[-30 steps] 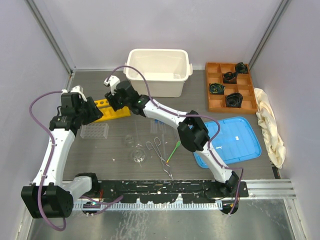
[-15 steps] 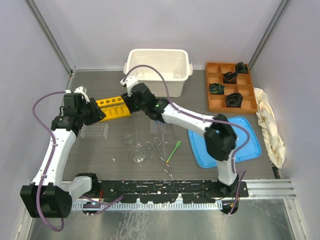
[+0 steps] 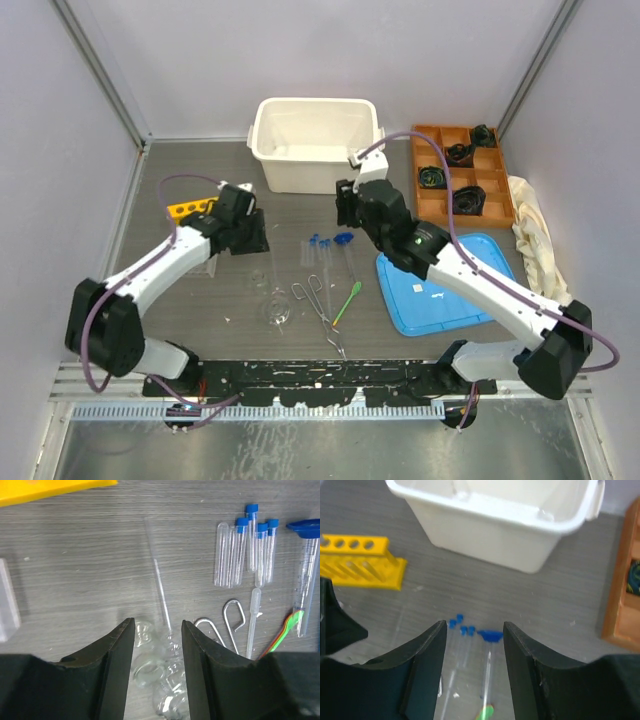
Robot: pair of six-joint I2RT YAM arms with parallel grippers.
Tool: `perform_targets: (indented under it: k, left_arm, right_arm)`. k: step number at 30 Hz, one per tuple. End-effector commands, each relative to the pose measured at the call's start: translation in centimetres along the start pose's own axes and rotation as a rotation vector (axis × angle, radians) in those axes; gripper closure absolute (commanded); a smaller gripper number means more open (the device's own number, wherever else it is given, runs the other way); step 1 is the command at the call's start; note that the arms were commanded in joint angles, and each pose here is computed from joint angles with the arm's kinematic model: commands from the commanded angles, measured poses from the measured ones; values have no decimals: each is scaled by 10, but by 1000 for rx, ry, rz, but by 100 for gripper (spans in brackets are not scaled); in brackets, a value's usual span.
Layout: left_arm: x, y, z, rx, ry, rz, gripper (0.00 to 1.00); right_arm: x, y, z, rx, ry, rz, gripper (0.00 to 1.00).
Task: Organize the chemistry lab equipment
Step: Insert the test tube into the slot of the test tube rack, then pick up the test tube at the center of the board.
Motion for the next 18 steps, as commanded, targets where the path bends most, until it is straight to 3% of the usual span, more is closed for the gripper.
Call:
perform_targets:
  k: [1,18]
  left_arm:
    - [-42,23,-16,-57,35,29,56]
    - [-86,81,5,2,251,-32,57]
  right_arm:
    - [-23,-22,29,58,45,91,45]
    - [-46,-39,60,105,75,124,45]
Point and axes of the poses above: each gripper's point midway between its finger pads, its own y axis out along the fingers, its own x axis along the line the jaws close on, z = x × y, the point moved 5 cm from there along -y, back along the fingers, and after that the axes turned 10 degrees about -y, right-handed, at the moved point
